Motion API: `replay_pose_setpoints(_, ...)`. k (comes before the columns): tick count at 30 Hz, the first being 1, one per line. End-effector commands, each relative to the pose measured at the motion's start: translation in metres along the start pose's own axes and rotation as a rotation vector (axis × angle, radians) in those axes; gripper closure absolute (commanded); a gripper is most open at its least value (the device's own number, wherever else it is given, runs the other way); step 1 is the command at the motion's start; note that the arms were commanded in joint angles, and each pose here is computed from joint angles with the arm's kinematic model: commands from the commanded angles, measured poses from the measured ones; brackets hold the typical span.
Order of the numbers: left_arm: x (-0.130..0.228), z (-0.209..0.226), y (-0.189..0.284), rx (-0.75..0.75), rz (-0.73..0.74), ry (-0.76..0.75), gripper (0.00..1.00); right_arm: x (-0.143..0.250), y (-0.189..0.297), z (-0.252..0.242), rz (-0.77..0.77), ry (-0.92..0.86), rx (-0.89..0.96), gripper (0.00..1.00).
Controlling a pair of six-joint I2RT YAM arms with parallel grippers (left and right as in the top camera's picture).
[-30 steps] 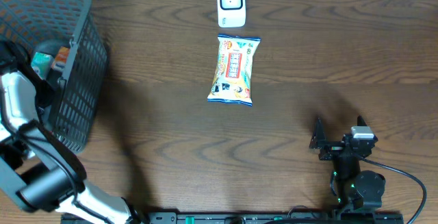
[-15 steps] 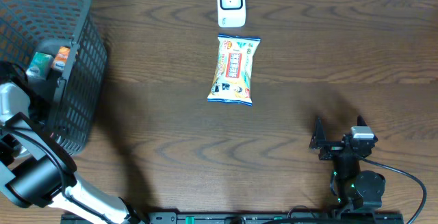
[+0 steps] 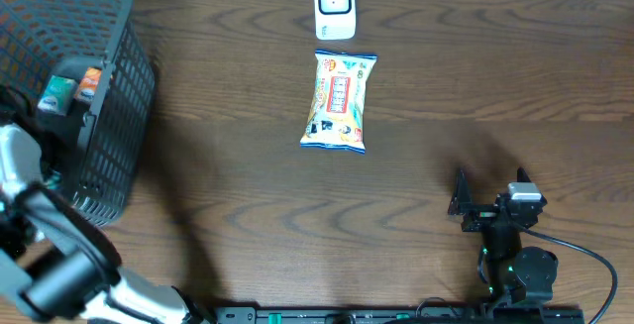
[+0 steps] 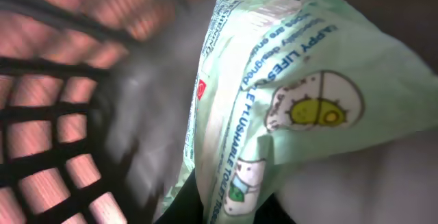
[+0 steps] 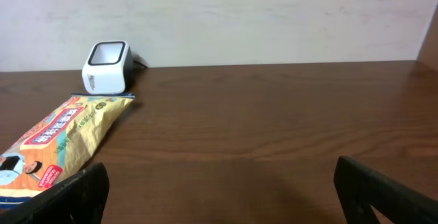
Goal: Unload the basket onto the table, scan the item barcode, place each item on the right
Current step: 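Grasp the green wipes pack in the basket with the left gripper, then lift the green pack out and carry it under the scanner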
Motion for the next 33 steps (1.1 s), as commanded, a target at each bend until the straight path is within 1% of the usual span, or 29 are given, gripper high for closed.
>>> replay_pose_setpoints(1, -0.028, -0.005, 0.082, 0.215, -0.183, 0.145, 0.93, 0.001, 0.000, -0.001, 0.001, -0.007, 0.006, 0.01)
replay_pose_setpoints(2, -0.032, -0.007, 0.107, 0.295, -0.225, 0.192, 0.93, 0.001, 0.000, -0.001, 0.001, -0.008, 0.006, 0.01)
replay_pose_setpoints(3, -0.034, -0.010, 0.146, 0.439, -0.275, 0.256, 0.93, 0.001, 0.000, -0.001, 0.001, -0.007, 0.006, 0.01)
replay_pose_setpoints(4, -0.033, -0.014, 0.172, 0.554, -0.289, 0.299, 0.93, 0.001, 0.000, -0.001, 0.001, -0.007, 0.006, 0.01)
replay_pose_setpoints(5, -0.029, -0.021, 0.207, 0.716, -0.296, 0.329, 0.93, 0.001, 0.000, -0.001, 0.001, -0.007, 0.006, 0.01)
replay_pose_setpoints(7, -0.022, -0.028, 0.245, 0.891, -0.295, 0.326, 0.92, 0.001, 0.000, -0.001, 0.001, -0.007, 0.006, 0.01)
replay_pose_setpoints(8, -0.014, -0.034, 0.270, 1.005, -0.283, 0.314, 0.93, 0.001, 0.000, -0.001, 0.001, -0.007, 0.006, 0.01)
replay_pose_setpoints(9, -0.004, -0.041, 0.294, 1.102, -0.271, 0.289, 0.93, 0.001, 0.000, -0.001, 0.001, -0.007, 0.006, 0.01)
replay_pose_setpoints(10, 0.003, -0.045, 0.308, 1.158, -0.267, 0.268, 0.93, 0.001, 0.000, -0.001, 0.001, -0.007, 0.006, 0.01)
replay_pose_setpoints(11, 0.016, -0.055, 0.333, 1.248, -0.273, 0.207, 0.92, 0.001, 0.000, -0.001, 0.001, -0.007, 0.006, 0.01)
replay_pose_setpoints(12, 0.025, -0.061, 0.347, 1.293, -0.282, 0.163, 0.92, 0.001, 0.000, -0.001, 0.001, -0.007, 0.006, 0.01)
replay_pose_setpoints(13, 0.042, -0.073, 0.367, 1.362, -0.293, 0.074, 0.93, 0.001, 0.000, -0.001, 0.001, -0.007, 0.006, 0.01)
replay_pose_setpoints(16, 0.079, -0.098, 0.391, 1.457, -0.273, -0.115, 0.93, 0.001, 0.000, -0.001, 0.001, -0.007, 0.006, 0.01)
replay_pose_setpoints(18, 0.109, -0.121, 0.392, 1.454, -0.232, -0.230, 0.92, 0.001, 0.000, -0.001, 0.001, -0.007, 0.006, 0.01)
replay_pose_setpoints(22, 0.154, -0.162, 0.369, 1.326, -0.141, -0.320, 0.93, 0.001, 0.000, -0.001, 0.001, -0.007, 0.006, 0.01)
replay_pose_setpoints(25, 0.195, -0.202, 0.342, 1.228, -0.108, -0.477, 0.92, 0.001, 0.000, -0.001, 0.001, -0.008, 0.006, 0.01)
replay_pose_setpoints(26, 0.207, -0.218, 0.327, 1.170, -0.113, -0.518, 0.92, 0.001, 0.000, -0.001, 0.001, -0.007, 0.006, 0.01)
replay_pose_setpoints(28, 0.225, -0.244, 0.290, 1.019, -0.134, -0.549, 0.92, 0.001, 0.000, -0.001, 0.001, -0.007, 0.006, 0.01)
replay_pose_setpoints(31, 0.247, -0.271, 0.246, 0.916, -0.099, -0.591, 0.92, 0.001, 0.000, -0.001, 0.001, -0.007, 0.006, 0.01)
replay_pose_setpoints(32, 0.256, -0.283, 0.225, 0.882, -0.076, -0.607, 0.92, 0.001, 0.000, -0.001, 0.001, -0.007, 0.006, 0.01)
replay_pose_setpoints(33, 0.260, -0.288, 0.215, 0.868, -0.067, -0.613, 0.92, 0.001, 0.000, -0.001, 0.001, -0.007, 0.006, 0.01)
Point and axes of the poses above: each gripper's point midway between its finger pads, its own y axis back along the fingers, its own z axis along the line the jaws close on, x = y × z, the point moved 5 cm from there along y, back along the fingers, and after that the axes turned 15 degrees about y, right-handed, at the moved point
